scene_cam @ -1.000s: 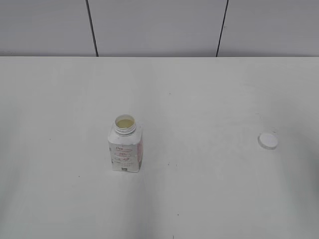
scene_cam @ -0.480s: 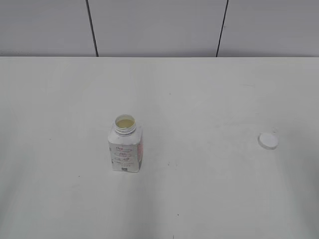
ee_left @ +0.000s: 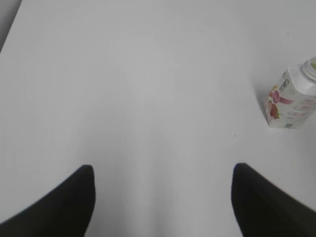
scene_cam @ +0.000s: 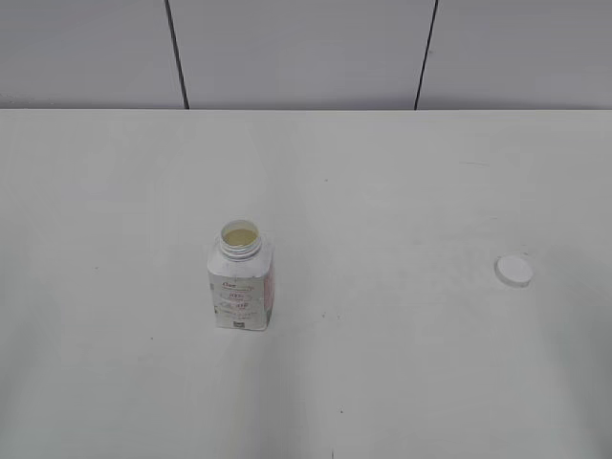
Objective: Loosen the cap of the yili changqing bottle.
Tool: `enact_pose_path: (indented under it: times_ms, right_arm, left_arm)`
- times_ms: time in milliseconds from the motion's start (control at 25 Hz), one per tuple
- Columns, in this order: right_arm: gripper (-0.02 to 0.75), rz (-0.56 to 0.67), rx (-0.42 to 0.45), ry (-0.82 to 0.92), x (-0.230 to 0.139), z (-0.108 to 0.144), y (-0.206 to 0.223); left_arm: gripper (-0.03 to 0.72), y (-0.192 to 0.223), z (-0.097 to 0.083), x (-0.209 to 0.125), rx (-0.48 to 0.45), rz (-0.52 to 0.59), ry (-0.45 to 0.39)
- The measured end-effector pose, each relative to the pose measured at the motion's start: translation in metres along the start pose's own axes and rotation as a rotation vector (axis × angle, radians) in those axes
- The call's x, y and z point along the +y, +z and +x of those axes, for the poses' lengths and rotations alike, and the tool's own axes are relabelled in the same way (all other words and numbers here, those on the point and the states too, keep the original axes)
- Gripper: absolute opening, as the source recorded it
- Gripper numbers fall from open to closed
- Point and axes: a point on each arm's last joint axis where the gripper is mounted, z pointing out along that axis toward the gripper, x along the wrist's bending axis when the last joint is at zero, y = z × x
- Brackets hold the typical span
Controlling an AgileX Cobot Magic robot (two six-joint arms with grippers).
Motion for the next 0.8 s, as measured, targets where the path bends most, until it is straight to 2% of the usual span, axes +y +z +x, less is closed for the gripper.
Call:
enact_pose_path:
  times_ms: [240,400,640,800]
  right_arm:
    - [0.587,-0.111,-0.008,-0.005,-0.009,0.001,-0.008]
    - [0.587,-0.208,-0.014,-0.011,-0.019,0.002,-0.019]
    - [0.587,-0.415,-0.044,-0.030,-0.043,0.004,-0.041]
    - [0.587,-0.441,-0.056,-0.028,-0.047,0.003,-0.043]
  left_arm:
    - [0.512,-0.014,0.000,-0.009,0.004,-0.105,0.001]
    - [0.506,-0.014,0.000,-0.010,0.004,-0.106,0.001]
    - [0.502,-0.014,0.000,-0.010,0.004,-0.106,0.001]
    - [0.502,-0.014,-0.001,-0.010,0.003,-0.106,0.000]
